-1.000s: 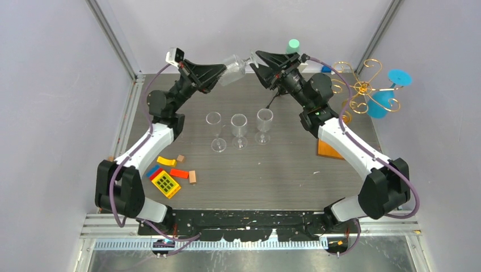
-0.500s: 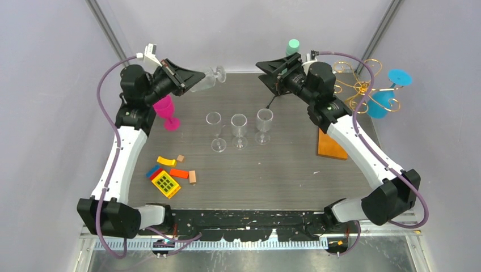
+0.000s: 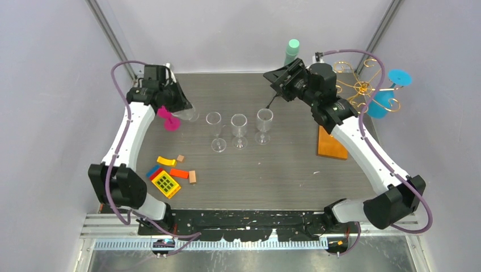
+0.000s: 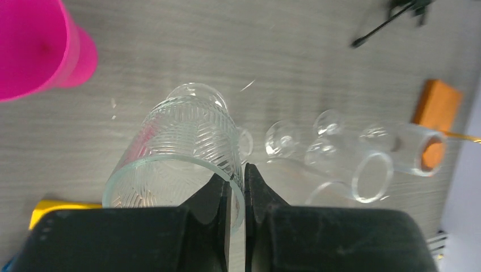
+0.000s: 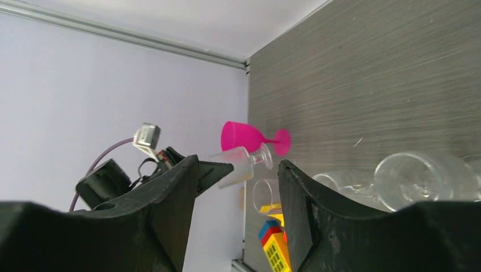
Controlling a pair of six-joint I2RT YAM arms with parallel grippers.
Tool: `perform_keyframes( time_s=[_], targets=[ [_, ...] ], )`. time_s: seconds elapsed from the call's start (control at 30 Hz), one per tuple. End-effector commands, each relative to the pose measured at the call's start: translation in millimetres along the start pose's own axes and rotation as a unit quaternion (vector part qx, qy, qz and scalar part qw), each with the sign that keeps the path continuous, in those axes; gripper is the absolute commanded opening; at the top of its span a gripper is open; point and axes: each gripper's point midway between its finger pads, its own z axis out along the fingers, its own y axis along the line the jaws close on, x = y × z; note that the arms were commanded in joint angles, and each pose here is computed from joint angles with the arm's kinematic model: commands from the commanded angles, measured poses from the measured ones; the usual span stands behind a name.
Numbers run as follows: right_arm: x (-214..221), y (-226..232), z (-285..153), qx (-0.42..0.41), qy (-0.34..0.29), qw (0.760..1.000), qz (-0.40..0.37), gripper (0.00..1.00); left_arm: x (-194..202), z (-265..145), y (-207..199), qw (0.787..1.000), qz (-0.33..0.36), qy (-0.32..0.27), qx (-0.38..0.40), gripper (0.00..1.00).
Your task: Take the wine glass off the wine glass rack
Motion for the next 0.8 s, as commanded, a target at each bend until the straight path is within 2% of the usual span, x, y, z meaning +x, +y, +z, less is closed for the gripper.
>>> perform_keyframes(
  time_s=[0.0,0.3,0.57,0.77],
  targets=[
    [-46.1,45.2,-46.3,-0.031,-0.093,0.992,-0.084,0.59,14.0,11.0,18.2,0.997,0.047,0.03,-0.05,0.0],
    [-85.0,54.4,-96.1,0.002,-0.186,0.97,-0.155,0.59,48.8,61.6,33.4,0.985,0.084,0.105,-0.111,0.0],
    [-104.0,46.2,-129.7,0.043,-0.234,0.954,-0.183,0.6,64.2,78.1,55.5,0.973,0.094,0.141,-0.157,0.0],
    [-115.6,45.0,-149.8,0.062,-0.263,0.942,-0.198,0.61,77.5,81.1,71.3,0.96,0.113,0.18,-0.185,0.09]
  ],
)
